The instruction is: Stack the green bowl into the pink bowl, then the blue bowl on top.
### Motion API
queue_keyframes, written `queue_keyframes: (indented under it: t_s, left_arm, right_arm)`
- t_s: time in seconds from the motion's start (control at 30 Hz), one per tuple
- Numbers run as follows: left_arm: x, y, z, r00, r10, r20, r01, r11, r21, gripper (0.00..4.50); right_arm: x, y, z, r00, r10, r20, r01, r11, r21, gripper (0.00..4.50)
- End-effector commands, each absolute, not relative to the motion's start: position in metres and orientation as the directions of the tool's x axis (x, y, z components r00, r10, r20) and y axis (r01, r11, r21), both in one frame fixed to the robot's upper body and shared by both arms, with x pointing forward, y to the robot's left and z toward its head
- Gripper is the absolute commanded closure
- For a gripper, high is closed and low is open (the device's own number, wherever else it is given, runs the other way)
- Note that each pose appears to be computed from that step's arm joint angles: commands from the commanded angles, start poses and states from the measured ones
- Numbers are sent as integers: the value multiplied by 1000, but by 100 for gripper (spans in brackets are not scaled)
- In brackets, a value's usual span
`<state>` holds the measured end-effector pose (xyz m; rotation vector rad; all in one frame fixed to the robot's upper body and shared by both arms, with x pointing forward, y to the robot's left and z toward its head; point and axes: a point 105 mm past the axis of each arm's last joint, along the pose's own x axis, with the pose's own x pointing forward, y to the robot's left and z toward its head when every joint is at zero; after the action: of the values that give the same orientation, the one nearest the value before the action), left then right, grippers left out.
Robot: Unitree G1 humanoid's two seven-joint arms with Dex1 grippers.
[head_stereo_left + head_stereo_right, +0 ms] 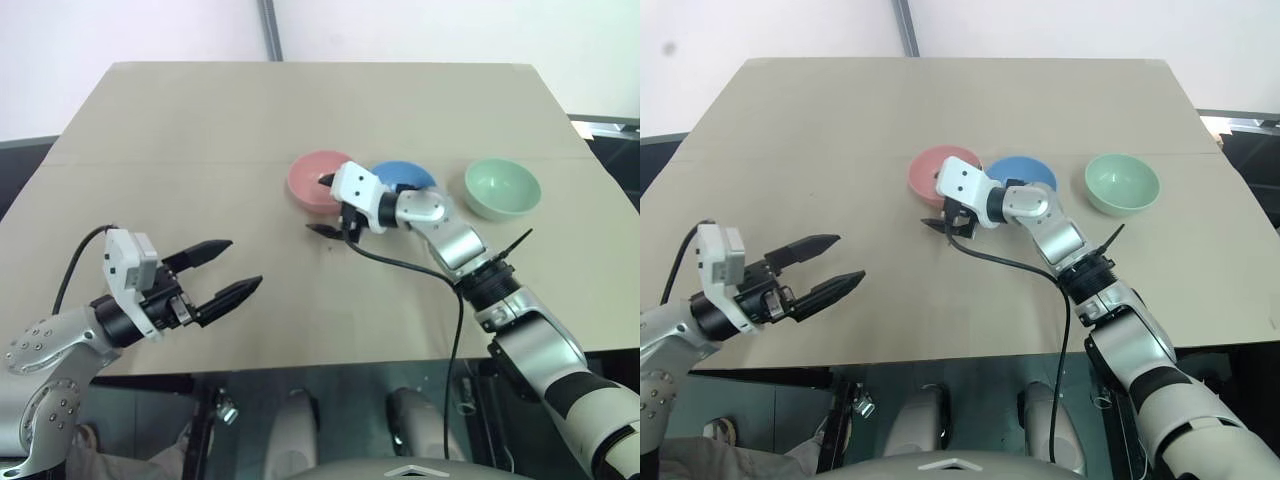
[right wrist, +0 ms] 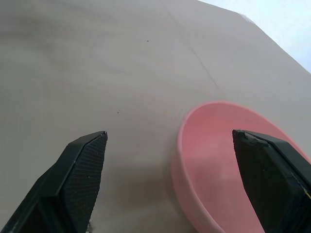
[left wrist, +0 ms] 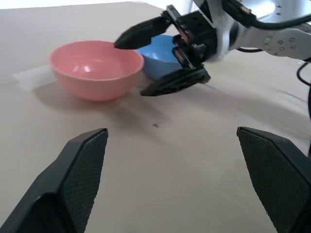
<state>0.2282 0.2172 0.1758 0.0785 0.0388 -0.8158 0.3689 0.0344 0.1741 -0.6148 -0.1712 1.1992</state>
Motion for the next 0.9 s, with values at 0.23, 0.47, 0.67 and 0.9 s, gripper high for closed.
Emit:
queue_keyframes:
  t_s: [0.23,0.47,0.67,0.9]
  left_arm:
    - [233,206,185,662,-749,-11,746,658,106,0]
    - [249,201,185,631,-776,-1,771,627,110,0]
    - [260,193,183,595,-804,7,799,593,100,0]
    - [269,187,185,565,-825,9,821,563,99,0]
  right_arm:
    - [356,39,206,346,935,-80,-784,241,-572,2]
    - [350,31,218,396,918,-18,-775,324,-542,2]
    - [344,13,227,457,889,24,-759,404,-510,2]
    - [332,-8,231,506,861,45,-753,467,-464,2]
